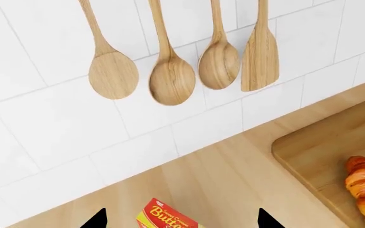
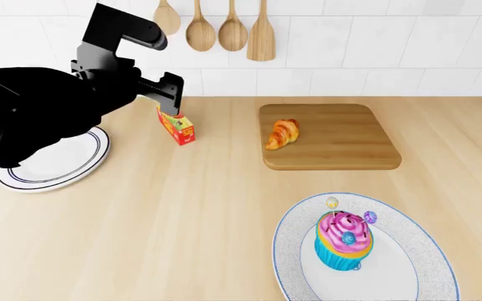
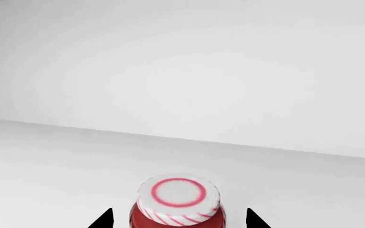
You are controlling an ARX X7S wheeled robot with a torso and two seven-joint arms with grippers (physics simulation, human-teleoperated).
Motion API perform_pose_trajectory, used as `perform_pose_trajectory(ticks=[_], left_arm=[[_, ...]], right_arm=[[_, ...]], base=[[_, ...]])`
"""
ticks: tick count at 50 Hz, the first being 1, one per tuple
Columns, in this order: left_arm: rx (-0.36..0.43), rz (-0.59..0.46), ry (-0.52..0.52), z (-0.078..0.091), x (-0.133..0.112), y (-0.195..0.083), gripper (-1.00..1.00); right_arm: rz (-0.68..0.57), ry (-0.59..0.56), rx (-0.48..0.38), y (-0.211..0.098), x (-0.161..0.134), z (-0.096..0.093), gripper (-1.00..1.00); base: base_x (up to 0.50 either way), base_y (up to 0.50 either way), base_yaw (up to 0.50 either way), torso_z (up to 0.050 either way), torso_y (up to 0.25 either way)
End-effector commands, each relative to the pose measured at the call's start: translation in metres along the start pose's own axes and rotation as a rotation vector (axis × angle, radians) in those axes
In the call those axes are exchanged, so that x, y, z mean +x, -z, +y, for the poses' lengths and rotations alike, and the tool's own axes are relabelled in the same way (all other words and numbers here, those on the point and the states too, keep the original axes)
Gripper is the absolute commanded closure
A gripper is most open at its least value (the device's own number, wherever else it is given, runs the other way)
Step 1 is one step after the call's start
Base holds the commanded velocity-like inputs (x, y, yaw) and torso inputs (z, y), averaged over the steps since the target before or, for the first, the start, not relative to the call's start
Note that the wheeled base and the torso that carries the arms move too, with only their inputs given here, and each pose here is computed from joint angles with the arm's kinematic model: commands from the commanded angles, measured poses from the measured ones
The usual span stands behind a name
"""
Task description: From the different types of pastries on the counter, select a croissant and place it on the cutting board. Then retrieve a jar of jam from the cabinet and place it alongside the croissant on the cutting board.
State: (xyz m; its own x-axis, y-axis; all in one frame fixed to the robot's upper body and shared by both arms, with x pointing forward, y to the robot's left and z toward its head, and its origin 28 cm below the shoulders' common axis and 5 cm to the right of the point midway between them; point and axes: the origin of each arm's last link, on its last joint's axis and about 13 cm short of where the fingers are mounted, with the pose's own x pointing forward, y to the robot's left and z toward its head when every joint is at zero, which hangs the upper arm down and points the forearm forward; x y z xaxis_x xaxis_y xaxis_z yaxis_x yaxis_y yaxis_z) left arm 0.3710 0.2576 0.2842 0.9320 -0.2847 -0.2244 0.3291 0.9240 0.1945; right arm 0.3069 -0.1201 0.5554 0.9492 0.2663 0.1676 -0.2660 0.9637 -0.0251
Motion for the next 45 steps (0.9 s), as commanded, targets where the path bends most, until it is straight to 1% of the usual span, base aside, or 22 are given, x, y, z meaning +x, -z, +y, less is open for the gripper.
perform_pose_trajectory(ticks=[1, 6, 11, 12, 21, 31, 35, 40, 45], left_arm=[[-0.003, 0.010, -0.001, 0.001, 0.000, 0.005, -1.00], [-0.007, 0.014, -0.001, 0.001, 0.001, 0.007, -1.00], [-0.008, 0.015, -0.003, 0.002, 0.000, 0.007, -1.00], [-0.008, 0.014, -0.003, 0.002, 0.000, 0.007, -1.00], [-0.011, 0.013, -0.004, 0.003, -0.001, 0.006, -1.00], [-0.011, 0.011, -0.004, 0.002, -0.003, 0.006, -1.00], [-0.013, 0.011, -0.003, 0.002, -0.002, 0.007, -1.00], [-0.013, 0.012, -0.001, 0.001, -0.001, 0.007, -1.00], [-0.014, 0.008, -0.001, 0.001, -0.002, 0.006, -1.00]], right_arm=[[0.069, 0.057, -0.043, 0.018, 0.012, -0.002, -1.00], [0.086, 0.056, -0.066, 0.023, 0.016, -0.002, -1.00], [0.091, 0.038, -0.045, 0.027, 0.018, -0.002, -1.00], [0.091, 0.034, -0.041, 0.027, 0.018, -0.001, 1.00], [0.080, 0.039, -0.065, 0.023, 0.016, -0.004, 1.00], [0.021, 0.091, -0.126, 0.010, 0.009, -0.010, 1.00], [-0.068, 0.118, -0.146, 0.000, 0.006, -0.014, 1.00], [-0.234, 0.108, -0.156, -0.016, 0.002, -0.015, 1.00], [-0.298, 0.082, -0.155, -0.026, -0.005, -0.013, 1.00]], base=[[0.00, 0.00, 0.00, 0.000, 0.000], [0.00, 0.00, 0.00, 0.000, 0.000], [0.02, 0.00, 0.01, 0.000, 0.000], [0.02, 0.00, 0.01, 0.000, 0.000], [0.00, 0.00, 0.00, 0.000, 0.000], [0.00, 0.00, 0.00, 0.000, 0.000], [0.00, 0.00, 0.00, 0.000, 0.000], [0.00, 0.00, 0.00, 0.000, 0.000], [0.00, 0.00, 0.00, 0.000, 0.000]])
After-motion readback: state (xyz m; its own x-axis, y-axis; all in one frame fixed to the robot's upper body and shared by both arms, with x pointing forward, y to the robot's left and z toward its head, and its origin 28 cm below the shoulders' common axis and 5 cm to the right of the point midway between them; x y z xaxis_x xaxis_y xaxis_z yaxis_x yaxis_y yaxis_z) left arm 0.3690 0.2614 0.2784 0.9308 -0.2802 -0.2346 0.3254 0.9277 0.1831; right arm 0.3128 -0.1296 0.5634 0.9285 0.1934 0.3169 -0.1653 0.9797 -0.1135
